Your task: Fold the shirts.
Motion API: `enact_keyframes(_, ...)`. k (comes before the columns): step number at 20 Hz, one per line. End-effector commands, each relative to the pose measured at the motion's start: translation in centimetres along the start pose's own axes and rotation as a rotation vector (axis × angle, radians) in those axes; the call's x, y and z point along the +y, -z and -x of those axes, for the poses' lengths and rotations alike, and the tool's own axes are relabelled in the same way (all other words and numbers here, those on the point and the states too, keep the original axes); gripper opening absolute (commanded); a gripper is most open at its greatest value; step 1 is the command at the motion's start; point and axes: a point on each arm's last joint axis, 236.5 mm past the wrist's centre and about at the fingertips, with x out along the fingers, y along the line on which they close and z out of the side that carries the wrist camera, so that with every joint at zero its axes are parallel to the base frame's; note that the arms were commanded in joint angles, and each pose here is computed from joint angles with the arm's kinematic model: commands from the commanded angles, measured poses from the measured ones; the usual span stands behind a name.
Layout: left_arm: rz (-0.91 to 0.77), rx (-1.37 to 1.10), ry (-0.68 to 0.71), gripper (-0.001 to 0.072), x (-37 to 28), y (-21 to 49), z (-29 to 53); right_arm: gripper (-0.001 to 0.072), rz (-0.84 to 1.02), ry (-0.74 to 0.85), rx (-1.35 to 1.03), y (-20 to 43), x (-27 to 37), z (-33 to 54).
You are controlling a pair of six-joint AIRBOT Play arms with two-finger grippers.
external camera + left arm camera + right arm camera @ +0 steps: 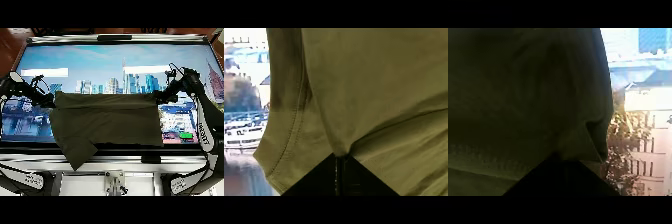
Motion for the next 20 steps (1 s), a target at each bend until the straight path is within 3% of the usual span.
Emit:
enact_keyframes(1, 0.010, 0.033, 0.005, 0.0026, 0.0, 0.8, -0.2, 0.0062, -0.020, -0.011, 0.027, 0.6, 0.2, -0.2)
enact_keyframes(7, 0.057, 0.075, 0.014, 0.0027, -0.1, 1.7, -0.6, 0.0066, -0.058, -0.001, 0.107, 2.7, -0.3, -1.9)
enact_keyframes(8, 0.067, 0.081, 0.016, 0.0040, -0.1, 1.8, -0.6, 0.0195, -0.059, -0.002, 0.101, 2.7, -0.3, -1.7)
enact_keyframes(9, 0.072, 0.108, 0.022, 0.0212, -0.3, 2.5, -0.5, 0.0464, -0.057, -0.009, 0.100, 2.8, -0.2, -1.1)
enact_keyframes(10, 0.088, 0.149, 0.031, 0.0382, -0.6, 3.5, 0.0, 0.0504, -0.027, -0.028, 0.104, 3.2, 0.2, 0.1)
enact_keyframes(12, 0.131, 0.169, 0.037, 0.0414, -0.8, 4.5, 1.6, 0.0504, 0.026, -0.004, 0.078, 3.6, -0.2, 3.2)
enact_keyframes(13, 0.146, 0.142, 0.032, 0.0476, -0.8, 4.4, 2.8, 0.0504, 0.031, 0.043, 0.059, 3.9, -1.4, 5.0)
enact_keyframes(14, 0.158, 0.106, 0.026, 0.0599, -0.9, 4.4, 4.1, 0.0504, 0.029, 0.092, 0.049, 4.4, -2.8, 6.6)
enact_keyframes(15, 0.147, 0.079, 0.021, 0.0647, -1.2, 4.7, 5.3, 0.0505, 0.023, 0.135, 0.051, 5.2, -4.4, 8.0)
enact_keyframes(17, 0.123, 0.069, 0.023, 0.0638, -1.7, 7.0, 6.4, 0.0505, 0.002, 0.136, 0.102, 8.2, -6.5, 9.2)
enact_keyframes(18, 0.136, 0.058, 0.025, 0.0532, -1.7, 8.6, 6.0, 0.0505, -0.024, 0.121, 0.118, 9.6, -7.3, 9.2)
enact_keyframes(20, 0.204, 0.035, 0.078, 0.0491, -2.4, 12.3, 3.8, 0.0505, -0.072, 0.062, 0.135, 12.5, -8.1, 8.7)
